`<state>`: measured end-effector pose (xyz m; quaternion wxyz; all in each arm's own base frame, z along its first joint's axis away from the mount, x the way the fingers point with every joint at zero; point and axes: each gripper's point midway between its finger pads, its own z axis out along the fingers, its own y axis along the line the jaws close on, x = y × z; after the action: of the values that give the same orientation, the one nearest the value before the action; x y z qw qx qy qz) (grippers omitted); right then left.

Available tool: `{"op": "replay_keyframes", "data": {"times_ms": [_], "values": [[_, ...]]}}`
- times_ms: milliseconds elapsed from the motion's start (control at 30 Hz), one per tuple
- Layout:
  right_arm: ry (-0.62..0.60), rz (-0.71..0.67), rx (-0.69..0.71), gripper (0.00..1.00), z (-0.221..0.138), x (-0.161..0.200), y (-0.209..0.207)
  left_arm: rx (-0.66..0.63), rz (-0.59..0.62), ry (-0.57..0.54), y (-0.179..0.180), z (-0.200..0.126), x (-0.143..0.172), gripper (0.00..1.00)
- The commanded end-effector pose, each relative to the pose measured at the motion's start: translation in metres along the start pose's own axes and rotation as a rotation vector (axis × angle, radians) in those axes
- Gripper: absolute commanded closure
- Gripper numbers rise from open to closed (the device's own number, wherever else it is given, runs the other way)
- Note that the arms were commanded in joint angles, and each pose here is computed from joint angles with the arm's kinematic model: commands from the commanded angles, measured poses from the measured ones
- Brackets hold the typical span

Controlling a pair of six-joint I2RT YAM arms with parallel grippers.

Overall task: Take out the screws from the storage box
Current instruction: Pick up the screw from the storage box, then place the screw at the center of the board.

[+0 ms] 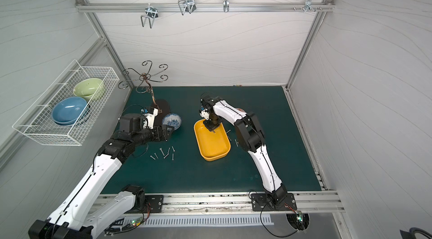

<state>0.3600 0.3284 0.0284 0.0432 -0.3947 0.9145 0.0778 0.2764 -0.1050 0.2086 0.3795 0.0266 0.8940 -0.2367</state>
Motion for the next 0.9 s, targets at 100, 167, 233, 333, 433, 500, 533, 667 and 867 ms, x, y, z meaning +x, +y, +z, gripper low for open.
{"op": "replay_keyframes", "data": {"times_ms": [100, 167, 233, 333, 433, 500, 533, 667, 867], "values": [[-0.119, 0.009, -0.011, 1.0, -0.067, -0.009, 0.011, 0.037, -0.014, -0.06, -0.006, 0.0, -0.012, 0.09], [-0.158, 0.016, 0.004, 1.0, -0.088, -0.009, 0.008, 0.047, -0.02, -0.067, -0.007, 0.002, -0.012, 0.1], [-0.176, 0.034, 0.019, 1.0, -0.102, -0.004, 0.002, 0.053, -0.023, -0.072, -0.007, 0.003, -0.012, 0.1], [-0.193, 0.073, 0.039, 1.0, -0.119, 0.011, -0.008, 0.063, -0.009, -0.071, -0.007, 0.006, -0.009, 0.1], [-0.191, 0.142, 0.064, 1.0, -0.129, 0.034, -0.024, 0.068, 0.01, -0.069, -0.006, 0.008, -0.006, 0.11], [-0.178, 0.205, 0.082, 1.0, -0.131, 0.054, -0.037, 0.068, 0.022, -0.065, -0.006, 0.008, -0.004, 0.11], [-0.172, 0.24, 0.085, 1.0, -0.131, 0.065, -0.044, 0.069, 0.029, -0.06, -0.006, 0.009, -0.003, 0.11], [-0.148, 0.372, 0.091, 1.0, -0.125, 0.103, -0.064, 0.066, 0.043, -0.052, -0.004, 0.01, 0.001, 0.11], [-0.065, 0.462, 0.059, 1.0, -0.097, 0.136, -0.07, 0.067, 0.027, -0.066, -0.002, 0.016, 0.0, 0.11]]}}
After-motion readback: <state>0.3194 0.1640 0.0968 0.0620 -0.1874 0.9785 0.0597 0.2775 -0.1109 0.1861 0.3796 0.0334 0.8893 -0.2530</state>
